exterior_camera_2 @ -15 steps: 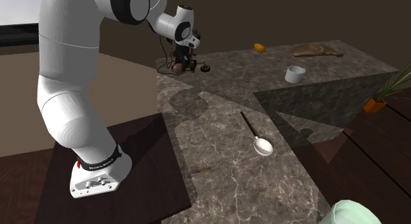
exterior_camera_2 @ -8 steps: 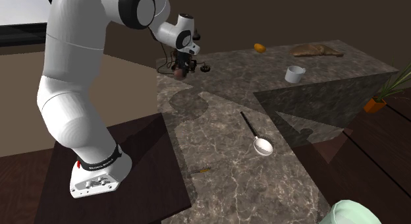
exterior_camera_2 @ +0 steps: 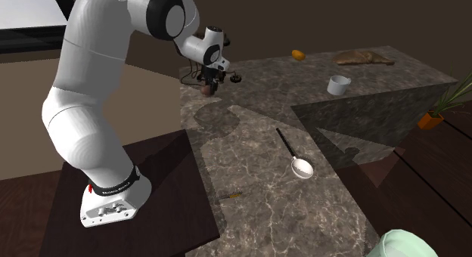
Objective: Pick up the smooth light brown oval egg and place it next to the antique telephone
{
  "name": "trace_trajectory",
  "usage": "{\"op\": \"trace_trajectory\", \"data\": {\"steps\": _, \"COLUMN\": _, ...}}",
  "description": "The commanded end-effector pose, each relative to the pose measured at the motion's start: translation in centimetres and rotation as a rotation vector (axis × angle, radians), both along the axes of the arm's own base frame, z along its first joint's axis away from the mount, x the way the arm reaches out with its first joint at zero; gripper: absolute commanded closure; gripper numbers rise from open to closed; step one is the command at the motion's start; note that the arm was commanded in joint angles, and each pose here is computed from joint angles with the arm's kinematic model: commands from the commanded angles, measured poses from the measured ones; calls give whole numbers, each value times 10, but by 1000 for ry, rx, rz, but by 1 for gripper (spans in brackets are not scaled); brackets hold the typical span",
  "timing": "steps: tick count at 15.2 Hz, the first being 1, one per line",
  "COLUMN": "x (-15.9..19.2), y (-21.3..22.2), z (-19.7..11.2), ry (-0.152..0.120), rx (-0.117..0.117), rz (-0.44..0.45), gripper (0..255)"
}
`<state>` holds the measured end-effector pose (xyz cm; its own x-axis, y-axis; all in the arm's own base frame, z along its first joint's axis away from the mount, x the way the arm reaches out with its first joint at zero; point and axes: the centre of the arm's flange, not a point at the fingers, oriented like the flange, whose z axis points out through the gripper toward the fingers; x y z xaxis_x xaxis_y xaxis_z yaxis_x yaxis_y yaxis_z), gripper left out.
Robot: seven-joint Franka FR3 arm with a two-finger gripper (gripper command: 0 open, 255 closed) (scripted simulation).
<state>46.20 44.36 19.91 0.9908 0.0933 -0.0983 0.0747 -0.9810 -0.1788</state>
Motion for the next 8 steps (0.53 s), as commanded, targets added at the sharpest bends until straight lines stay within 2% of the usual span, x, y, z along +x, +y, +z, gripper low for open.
{"op": "trace_trajectory", "data": {"steps": 1, "x": -1, "y": 1, "z": -10, "ry": 0, "rx": 0, "rz": 0, "gripper": 255}}
{"op": "trace_trajectory", "data": {"steps": 4, "x": -1, "y": 1, "z": -26, "ry": 0, "rx": 0, "rz": 0, "gripper": 255}}
{"op": "trace_trajectory", "data": {"steps": 8, "x": -1, "y": 1, "z": -26, "ry": 0, "rx": 0, "rz": 0, "gripper": 255}}
